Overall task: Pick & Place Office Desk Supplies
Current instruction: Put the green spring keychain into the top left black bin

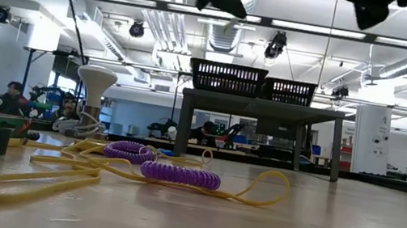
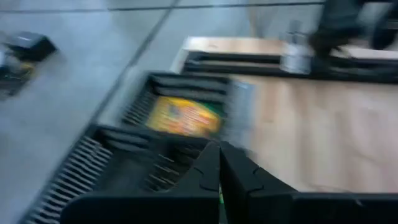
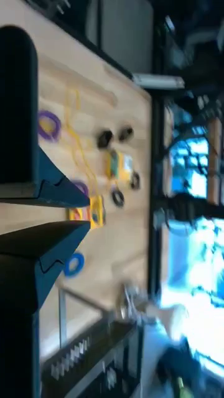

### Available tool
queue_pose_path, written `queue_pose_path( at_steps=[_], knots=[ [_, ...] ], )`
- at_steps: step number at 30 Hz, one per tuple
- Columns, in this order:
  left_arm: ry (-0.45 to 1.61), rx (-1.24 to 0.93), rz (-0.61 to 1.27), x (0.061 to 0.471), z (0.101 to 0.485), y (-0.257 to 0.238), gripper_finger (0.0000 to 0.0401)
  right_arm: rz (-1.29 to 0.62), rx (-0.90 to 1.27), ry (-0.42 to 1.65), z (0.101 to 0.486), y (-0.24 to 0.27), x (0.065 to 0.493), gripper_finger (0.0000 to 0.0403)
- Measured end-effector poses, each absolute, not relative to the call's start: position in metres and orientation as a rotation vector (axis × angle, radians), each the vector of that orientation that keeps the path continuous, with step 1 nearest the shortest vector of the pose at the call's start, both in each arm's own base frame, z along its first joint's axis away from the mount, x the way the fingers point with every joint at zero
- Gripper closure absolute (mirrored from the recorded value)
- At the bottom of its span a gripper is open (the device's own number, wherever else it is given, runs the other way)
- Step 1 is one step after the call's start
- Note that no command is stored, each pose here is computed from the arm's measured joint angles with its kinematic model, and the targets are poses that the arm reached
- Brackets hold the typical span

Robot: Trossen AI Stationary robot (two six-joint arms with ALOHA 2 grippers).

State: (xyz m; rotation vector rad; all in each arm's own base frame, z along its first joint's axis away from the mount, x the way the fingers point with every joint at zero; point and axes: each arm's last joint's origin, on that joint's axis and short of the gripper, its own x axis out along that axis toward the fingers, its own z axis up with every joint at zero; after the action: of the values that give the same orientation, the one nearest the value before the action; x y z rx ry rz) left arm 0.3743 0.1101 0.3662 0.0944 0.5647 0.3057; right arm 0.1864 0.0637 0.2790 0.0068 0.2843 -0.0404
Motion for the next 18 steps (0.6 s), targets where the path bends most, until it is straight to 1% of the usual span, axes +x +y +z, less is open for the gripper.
queue_pose_path(
  at_steps=[4,9,12,18],
  knots=[
    [0.593,0.108,0.373,0.389,0.368,0.160,0.0400,-0.142,-0.004,0.256,0.278,0.060,0.178,0.0360],
    [0.694,0.034,0.384,0.394,0.344,0.204,0.0397,-0.174,0.009,0.275,0.269,0.059,0.178,0.0360],
    [0.734,0.010,0.405,0.395,0.330,0.218,0.0397,-0.179,0.020,0.302,0.262,0.060,0.181,0.0360],
    [0.730,-0.021,0.441,0.389,0.321,0.232,0.0396,-0.190,0.039,0.340,0.252,0.063,0.188,0.0360]
  ],
)
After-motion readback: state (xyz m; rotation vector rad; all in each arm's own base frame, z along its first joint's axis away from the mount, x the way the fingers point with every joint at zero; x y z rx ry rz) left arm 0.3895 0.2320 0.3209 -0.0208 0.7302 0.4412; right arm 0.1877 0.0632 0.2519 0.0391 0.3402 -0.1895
